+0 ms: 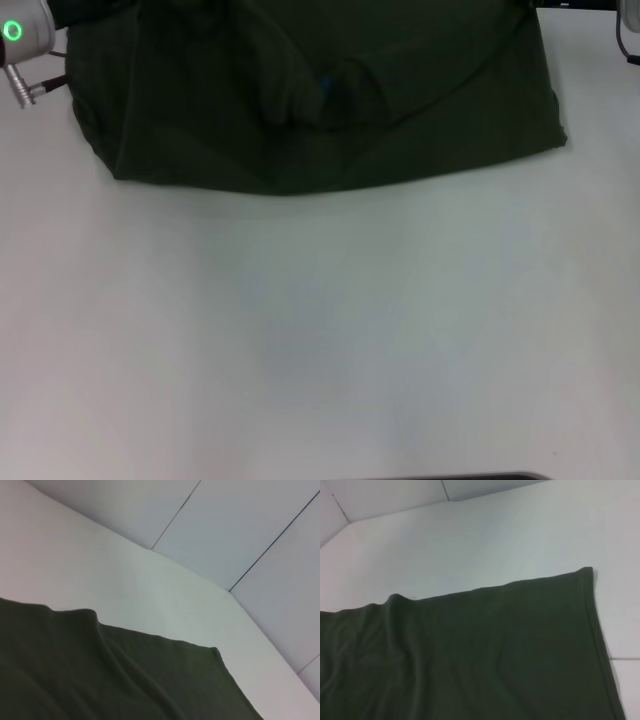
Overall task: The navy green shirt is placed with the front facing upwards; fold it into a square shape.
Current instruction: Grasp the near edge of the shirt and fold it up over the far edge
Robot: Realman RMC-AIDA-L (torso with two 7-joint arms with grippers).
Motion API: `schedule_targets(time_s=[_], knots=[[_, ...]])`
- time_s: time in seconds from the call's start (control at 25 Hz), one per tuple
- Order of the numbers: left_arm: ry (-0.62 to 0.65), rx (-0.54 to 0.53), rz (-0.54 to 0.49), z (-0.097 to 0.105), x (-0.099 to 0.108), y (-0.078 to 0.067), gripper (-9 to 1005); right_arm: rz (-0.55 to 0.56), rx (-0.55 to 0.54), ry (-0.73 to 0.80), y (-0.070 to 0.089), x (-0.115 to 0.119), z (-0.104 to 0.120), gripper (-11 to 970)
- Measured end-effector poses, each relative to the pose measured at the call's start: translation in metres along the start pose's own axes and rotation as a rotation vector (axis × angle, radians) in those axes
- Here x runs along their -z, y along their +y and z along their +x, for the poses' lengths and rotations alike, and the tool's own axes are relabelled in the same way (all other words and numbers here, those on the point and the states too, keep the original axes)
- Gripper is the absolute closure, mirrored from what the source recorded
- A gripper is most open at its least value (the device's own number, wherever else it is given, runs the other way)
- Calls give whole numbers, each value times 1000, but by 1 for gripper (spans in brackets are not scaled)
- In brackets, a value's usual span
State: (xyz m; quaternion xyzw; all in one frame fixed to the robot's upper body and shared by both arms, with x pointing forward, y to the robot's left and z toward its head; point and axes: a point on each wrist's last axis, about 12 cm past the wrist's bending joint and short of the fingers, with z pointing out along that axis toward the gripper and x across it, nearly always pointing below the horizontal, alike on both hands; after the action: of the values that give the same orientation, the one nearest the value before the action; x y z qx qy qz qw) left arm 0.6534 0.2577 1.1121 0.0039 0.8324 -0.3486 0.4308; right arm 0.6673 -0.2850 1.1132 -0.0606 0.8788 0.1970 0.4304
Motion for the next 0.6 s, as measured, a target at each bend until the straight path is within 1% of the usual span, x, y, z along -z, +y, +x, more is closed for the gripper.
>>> schedule_targets(time_s=[0.4, 0.6], knots=[[9, 11, -2, 12, -7, -4, 941, 7, -10, 7, 2, -3, 7, 889], [8, 31, 6, 21, -7, -5, 934, 8, -18, 13, 2, -4, 12, 867]])
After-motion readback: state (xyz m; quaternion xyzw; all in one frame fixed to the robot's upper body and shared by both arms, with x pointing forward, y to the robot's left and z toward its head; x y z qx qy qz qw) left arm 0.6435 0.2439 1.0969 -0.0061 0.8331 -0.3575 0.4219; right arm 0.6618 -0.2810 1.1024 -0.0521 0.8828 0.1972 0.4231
